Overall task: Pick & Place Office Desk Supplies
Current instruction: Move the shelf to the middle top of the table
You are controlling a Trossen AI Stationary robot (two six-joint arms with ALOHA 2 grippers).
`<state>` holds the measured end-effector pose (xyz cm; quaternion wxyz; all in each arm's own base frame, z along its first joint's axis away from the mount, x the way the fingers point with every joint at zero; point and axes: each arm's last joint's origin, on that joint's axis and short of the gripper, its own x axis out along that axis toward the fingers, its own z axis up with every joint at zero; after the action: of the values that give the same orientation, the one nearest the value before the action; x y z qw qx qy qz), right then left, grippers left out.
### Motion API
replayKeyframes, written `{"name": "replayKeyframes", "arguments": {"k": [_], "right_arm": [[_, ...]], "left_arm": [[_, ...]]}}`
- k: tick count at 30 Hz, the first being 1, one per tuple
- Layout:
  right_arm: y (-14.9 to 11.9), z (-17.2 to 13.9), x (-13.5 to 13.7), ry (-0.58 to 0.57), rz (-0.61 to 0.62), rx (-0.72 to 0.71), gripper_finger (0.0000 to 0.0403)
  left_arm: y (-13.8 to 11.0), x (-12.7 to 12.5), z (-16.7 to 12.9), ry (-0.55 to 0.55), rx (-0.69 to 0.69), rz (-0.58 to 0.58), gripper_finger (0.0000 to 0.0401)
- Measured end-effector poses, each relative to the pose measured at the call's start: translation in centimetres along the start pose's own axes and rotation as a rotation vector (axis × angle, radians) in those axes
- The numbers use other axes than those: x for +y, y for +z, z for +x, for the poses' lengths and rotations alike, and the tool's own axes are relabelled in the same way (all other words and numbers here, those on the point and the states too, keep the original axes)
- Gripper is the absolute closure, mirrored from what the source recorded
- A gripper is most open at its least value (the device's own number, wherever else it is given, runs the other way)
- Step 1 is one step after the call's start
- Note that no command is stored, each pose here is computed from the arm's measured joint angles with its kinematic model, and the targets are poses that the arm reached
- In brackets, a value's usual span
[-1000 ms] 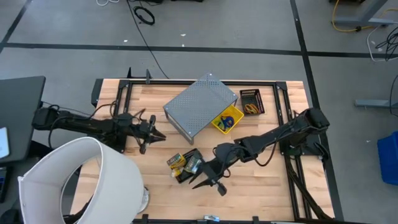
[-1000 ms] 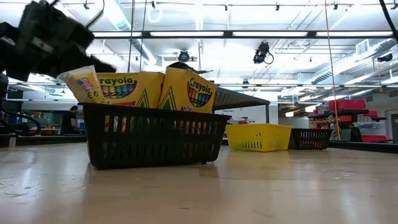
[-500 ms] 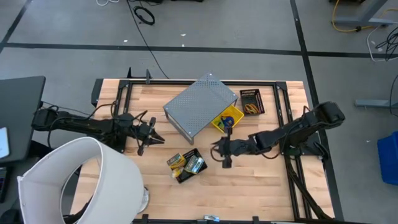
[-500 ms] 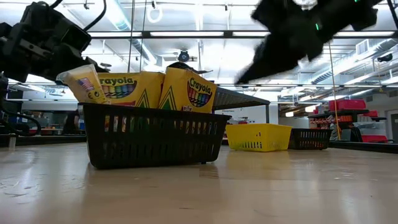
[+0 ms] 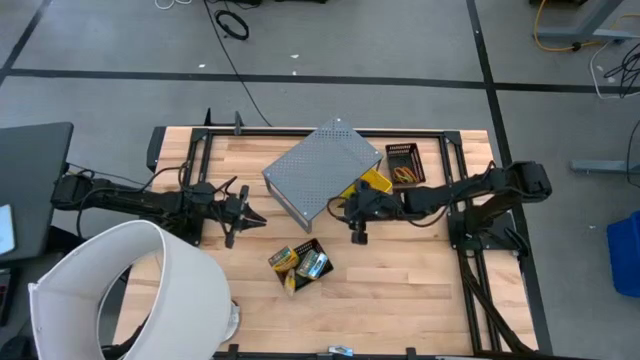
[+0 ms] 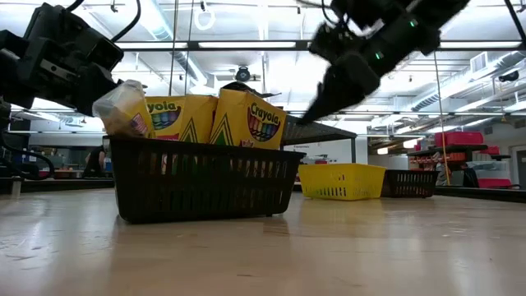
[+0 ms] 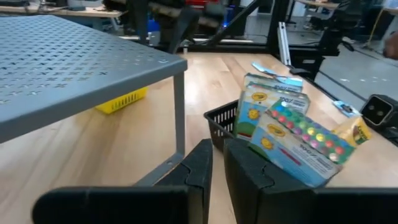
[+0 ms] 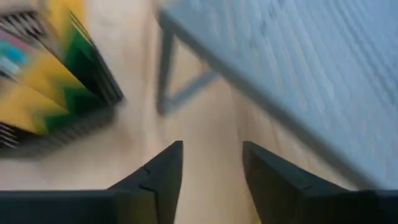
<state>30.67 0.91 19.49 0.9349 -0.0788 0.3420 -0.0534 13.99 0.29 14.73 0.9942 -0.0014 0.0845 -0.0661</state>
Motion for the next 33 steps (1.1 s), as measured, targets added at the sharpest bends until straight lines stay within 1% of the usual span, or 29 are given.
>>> {"name": "replayKeyframes", "arguments": {"k": [2,4,8,9,13,17,19,24,33], "right_arm": [[1.2,-0.1,0.0,0.035,-0.029,-0.035,0.0247],[2.4,0.1,0.0,0.064,-0.052,-0.053,0.0283],[3.7,1.7,-0.3,0.095,-0.111,0.019,0.0378],[3.8,2.3,-0.3,0.106,-0.129,0.05,0.039],[4.7,4.6,-0.3,0.118,-0.182,0.124,0.0395],[5.7,6.4,-0.5,0.118,-0.238,0.126,0.0397],[6.4,7.1,-1.2,0.108,-0.236,0.116,0.0398],[7.5,8.3,-3.8,0.053,-0.206,0.088,0.04],[6.9,10.5,-9.1,-0.037,-0.15,0.05,0.0401]], "left_arm": [[0.0,0.1,0.0,0.018,0.0,0.0,0.0353],[0.0,0.1,0.0,0.04,0.001,0.012,0.0353],[0.0,0.3,0.0,0.094,0.002,0.024,0.0353],[0.0,0.3,0.0,0.106,-0.002,0.024,0.0353],[0.0,0.3,0.0,0.112,-0.001,0.02,0.0353],[0.0,0.3,0.0,0.112,0.004,0.016,0.0353],[-0.1,0.3,0.0,0.112,0.01,0.014,0.0353],[-0.3,0.3,0.0,0.112,0.034,-0.001,0.0353],[-0.4,0.3,0.0,0.112,0.039,-0.012,0.0353]]}}
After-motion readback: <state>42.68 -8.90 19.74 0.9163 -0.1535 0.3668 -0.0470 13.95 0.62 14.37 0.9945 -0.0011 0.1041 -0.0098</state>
